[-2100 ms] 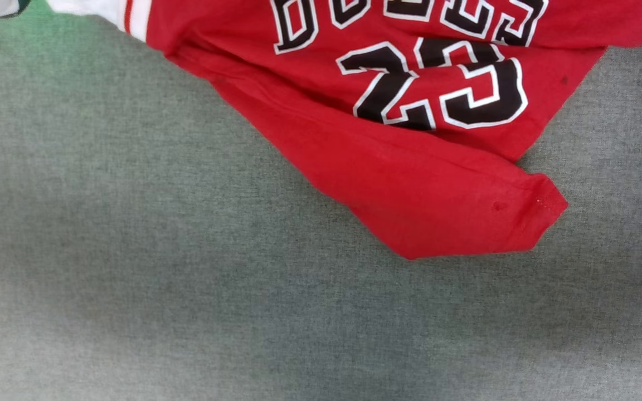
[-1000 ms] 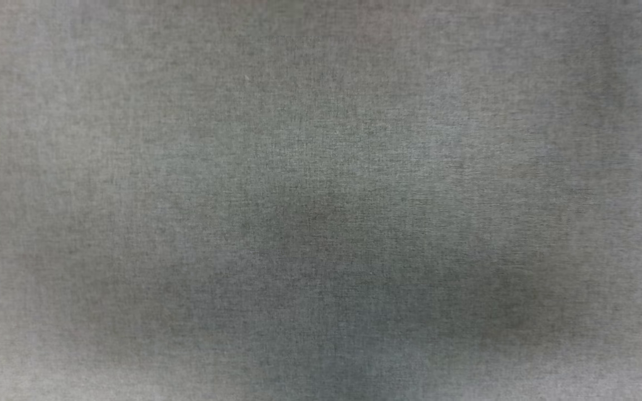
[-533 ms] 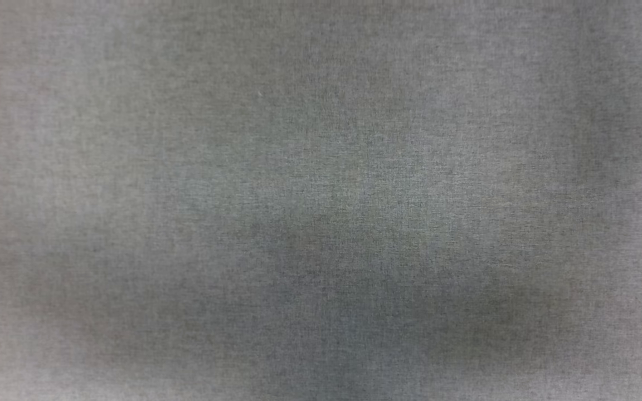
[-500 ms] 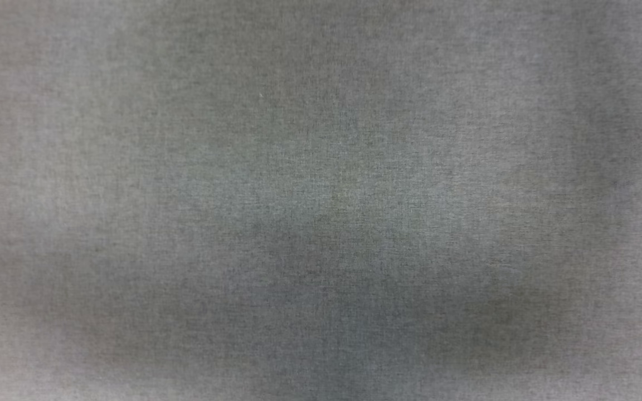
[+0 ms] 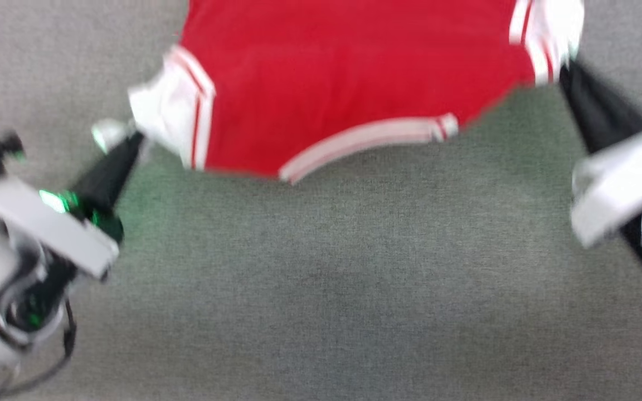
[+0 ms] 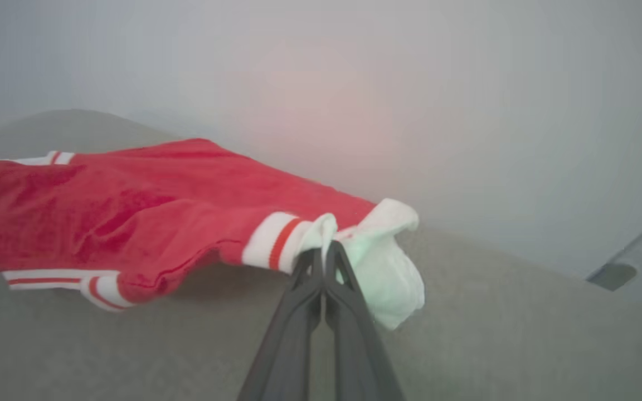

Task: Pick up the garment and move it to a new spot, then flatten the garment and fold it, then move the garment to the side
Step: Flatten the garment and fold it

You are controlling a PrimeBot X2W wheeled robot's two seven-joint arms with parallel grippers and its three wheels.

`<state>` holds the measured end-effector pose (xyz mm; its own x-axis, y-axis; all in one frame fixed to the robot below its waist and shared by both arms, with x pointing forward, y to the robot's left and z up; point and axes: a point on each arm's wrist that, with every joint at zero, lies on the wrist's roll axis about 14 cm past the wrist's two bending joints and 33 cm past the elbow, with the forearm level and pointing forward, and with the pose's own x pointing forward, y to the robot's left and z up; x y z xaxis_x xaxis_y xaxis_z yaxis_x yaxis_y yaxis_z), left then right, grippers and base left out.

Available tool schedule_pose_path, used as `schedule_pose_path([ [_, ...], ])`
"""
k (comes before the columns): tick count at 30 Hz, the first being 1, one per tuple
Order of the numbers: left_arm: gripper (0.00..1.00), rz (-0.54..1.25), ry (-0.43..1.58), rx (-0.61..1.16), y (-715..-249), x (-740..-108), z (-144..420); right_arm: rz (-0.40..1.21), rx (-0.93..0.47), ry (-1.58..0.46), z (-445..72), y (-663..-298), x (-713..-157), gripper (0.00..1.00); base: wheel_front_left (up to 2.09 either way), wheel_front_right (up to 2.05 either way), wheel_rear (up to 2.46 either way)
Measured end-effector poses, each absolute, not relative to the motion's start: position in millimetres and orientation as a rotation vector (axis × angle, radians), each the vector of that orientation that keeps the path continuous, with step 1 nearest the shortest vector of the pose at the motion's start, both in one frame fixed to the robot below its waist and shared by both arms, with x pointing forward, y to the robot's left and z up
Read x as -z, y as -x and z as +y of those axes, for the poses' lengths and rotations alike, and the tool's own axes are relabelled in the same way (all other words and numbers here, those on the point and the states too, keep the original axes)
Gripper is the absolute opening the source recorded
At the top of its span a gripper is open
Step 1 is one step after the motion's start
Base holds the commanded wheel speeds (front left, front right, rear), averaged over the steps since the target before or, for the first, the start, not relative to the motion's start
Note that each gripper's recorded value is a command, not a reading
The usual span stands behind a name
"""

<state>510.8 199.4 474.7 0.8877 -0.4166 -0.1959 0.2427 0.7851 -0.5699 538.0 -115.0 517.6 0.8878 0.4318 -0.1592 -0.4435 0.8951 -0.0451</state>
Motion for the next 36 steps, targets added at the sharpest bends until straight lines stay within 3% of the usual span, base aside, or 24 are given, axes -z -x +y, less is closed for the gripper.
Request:
schedule_pose_path([
  [8, 0.0, 0.367, 0.557, 0.359, -460.1, -463.9, 199.5, 0.413, -0.525, -0.005, -109.4, -445.1, -483.9, 0.0, 0.0, 0.0, 0.0],
  [20, 0.0, 0.501, 0.544, 0.348, -389.4, -435.0, 204.5, 0.66, -0.505, -0.123, -122.7, -356.9, -460.9, 0.0, 0.0, 0.0, 0.0],
  [26, 0.0, 0.607, 0.526, 0.357, -352.9, -419.1, 205.6, 0.759, -0.497, -0.142, -128.3, -335.0, -449.5, 0.0, 0.0, 0.0, 0.0],
  [36, 0.0, 0.632, 0.561, 0.358, -357.7, -401.9, 193.4, 0.854, -0.542, -0.104, -118.2, -336.6, -417.8, 0.0, 0.0, 0.0, 0.0],
])
